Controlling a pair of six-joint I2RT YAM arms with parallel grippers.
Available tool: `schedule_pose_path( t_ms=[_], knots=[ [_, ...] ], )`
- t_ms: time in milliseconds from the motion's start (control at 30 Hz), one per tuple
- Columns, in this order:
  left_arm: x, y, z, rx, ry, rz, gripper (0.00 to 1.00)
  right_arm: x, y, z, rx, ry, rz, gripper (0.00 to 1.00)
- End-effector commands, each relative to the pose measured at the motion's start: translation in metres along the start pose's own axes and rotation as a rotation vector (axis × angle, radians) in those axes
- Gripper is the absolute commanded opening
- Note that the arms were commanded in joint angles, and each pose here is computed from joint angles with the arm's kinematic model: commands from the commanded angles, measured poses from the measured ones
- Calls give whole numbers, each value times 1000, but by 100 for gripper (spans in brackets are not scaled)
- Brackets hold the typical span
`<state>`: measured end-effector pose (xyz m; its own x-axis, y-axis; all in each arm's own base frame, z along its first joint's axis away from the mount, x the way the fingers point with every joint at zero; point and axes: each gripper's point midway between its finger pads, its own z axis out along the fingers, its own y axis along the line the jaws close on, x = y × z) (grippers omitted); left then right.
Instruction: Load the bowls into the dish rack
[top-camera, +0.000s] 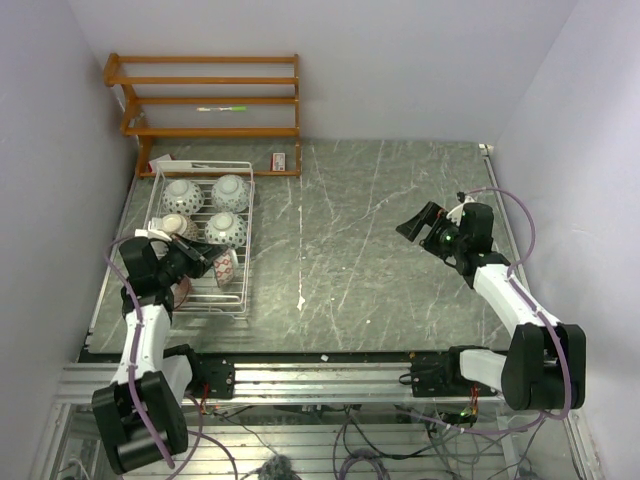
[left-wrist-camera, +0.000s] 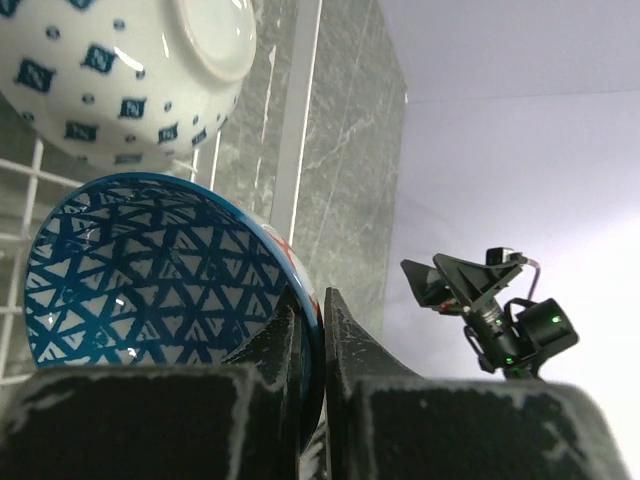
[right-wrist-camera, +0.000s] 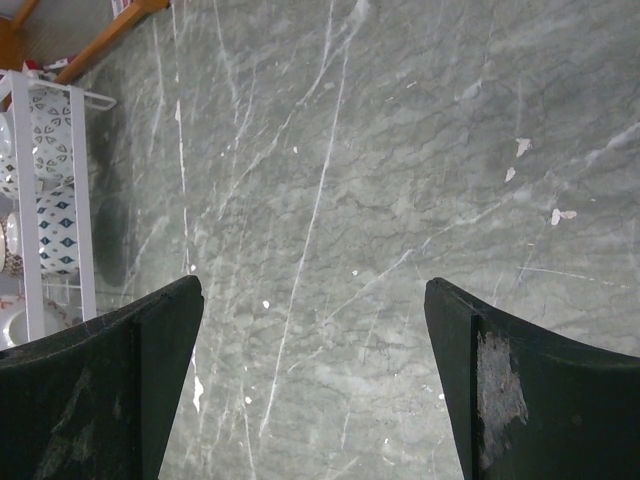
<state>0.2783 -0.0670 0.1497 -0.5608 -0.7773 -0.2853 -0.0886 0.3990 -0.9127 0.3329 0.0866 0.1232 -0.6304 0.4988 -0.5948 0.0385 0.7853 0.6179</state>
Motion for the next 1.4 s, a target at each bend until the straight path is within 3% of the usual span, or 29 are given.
schedule_pose_path(
  t_ms=[0, 467, 833, 1033, 1167, 1300, 1367],
  knots=[
    [17, -5, -5, -13, 72, -161, 7, -3, 0, 3, -7, -19, -8, 93],
    [47, 43, 30, -46, 211, -291, 7, -3, -3, 6, 3, -20, -3, 93],
    [55, 113, 11, -402, 288, -240, 10, 6, -9, 12, 9, 5, 4, 93],
    [53, 112, 10, -400, 272, -229, 7, 7, -10, 14, 5, 14, 4, 93],
    [55, 110, 7, -407, 277, -234, 21, 7, -9, 15, 2, 15, 7, 93],
    [58, 119, 5, -452, 295, -249, 21, 8, -10, 14, 6, 15, 6, 93],
    [59, 124, 5, -477, 295, -256, 28, 8, -11, 14, 10, 16, 3, 93]
  ],
)
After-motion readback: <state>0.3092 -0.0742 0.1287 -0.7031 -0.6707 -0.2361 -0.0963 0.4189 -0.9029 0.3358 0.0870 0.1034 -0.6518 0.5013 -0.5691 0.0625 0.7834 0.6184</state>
